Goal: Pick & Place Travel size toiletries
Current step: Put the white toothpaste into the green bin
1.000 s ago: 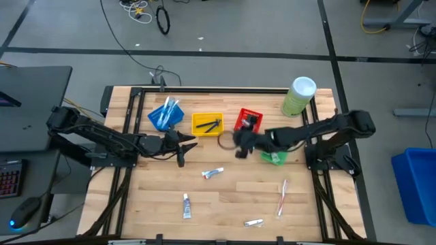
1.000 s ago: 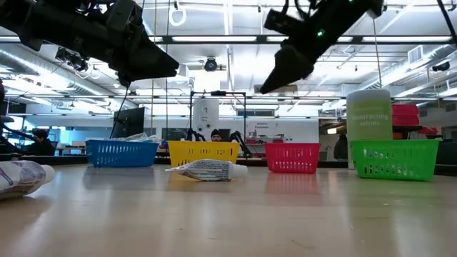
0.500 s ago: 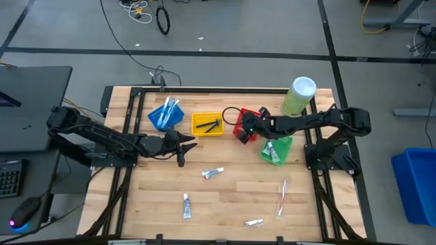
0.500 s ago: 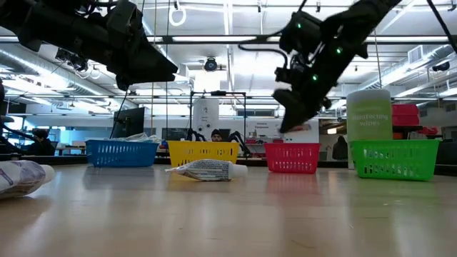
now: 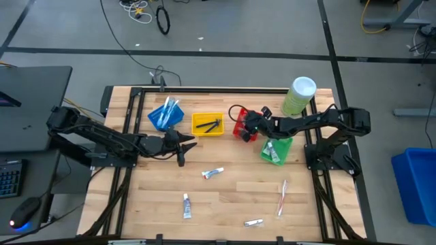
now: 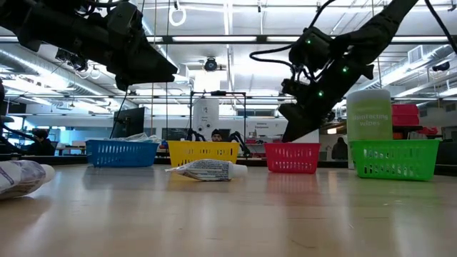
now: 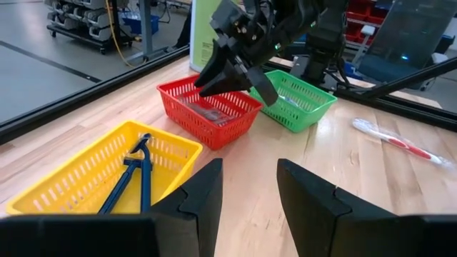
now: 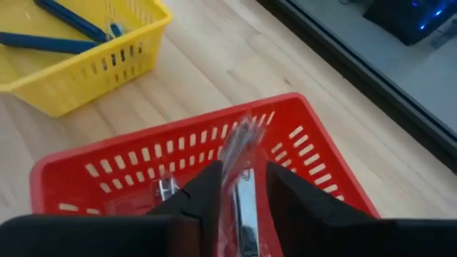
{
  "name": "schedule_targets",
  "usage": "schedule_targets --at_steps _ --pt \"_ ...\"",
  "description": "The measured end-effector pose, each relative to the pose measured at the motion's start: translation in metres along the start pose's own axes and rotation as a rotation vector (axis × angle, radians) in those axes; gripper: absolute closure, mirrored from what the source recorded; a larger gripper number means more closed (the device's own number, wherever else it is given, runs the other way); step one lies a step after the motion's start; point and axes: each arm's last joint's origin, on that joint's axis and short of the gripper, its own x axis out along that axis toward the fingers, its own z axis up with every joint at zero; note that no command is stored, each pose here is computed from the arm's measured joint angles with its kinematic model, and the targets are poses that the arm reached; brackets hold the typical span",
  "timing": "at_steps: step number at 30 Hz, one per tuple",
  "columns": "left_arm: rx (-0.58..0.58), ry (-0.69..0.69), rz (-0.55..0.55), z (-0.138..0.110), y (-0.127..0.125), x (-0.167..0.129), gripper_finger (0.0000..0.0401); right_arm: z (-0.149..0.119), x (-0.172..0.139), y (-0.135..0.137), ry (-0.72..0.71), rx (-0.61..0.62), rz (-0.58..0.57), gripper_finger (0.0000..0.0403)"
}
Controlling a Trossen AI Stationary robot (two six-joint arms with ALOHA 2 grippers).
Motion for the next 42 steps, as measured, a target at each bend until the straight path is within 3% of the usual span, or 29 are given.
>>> schedule_targets --at_steps 6,16,22,25,33,42 --pt "0.0 -0.002 0.006 0.0 0.0 0.0 0.026 0.005 -0.002 0.004 -0.052 -0.028 0.024 0.0241" --pt "0.009 0.001 0.009 0.0 0.0 0.0 0.026 0.02 -0.035 0.044 -0.195 -0.116 0.262 0.023" --pt "0.008 -0.004 0.025 0.0 0.001 0.0 0.026 0.02 -0.054 0.071 -0.256 -0.155 0.553 0.0232" --pt "0.006 -0.006 0.028 0.0 0.001 0.0 0.026 0.017 -0.06 0.081 -0.28 -0.171 0.607 0.0217" --pt "-0.015 -0.006 0.027 0.0 0.001 0.0 0.026 0.001 -0.036 0.11 -0.321 -0.146 0.665 0.016" --pt "-0.017 -0.006 0.027 0.0 0.001 0.0 0.026 -0.026 -0.003 0.133 -0.288 -0.171 0.8 0.0157"
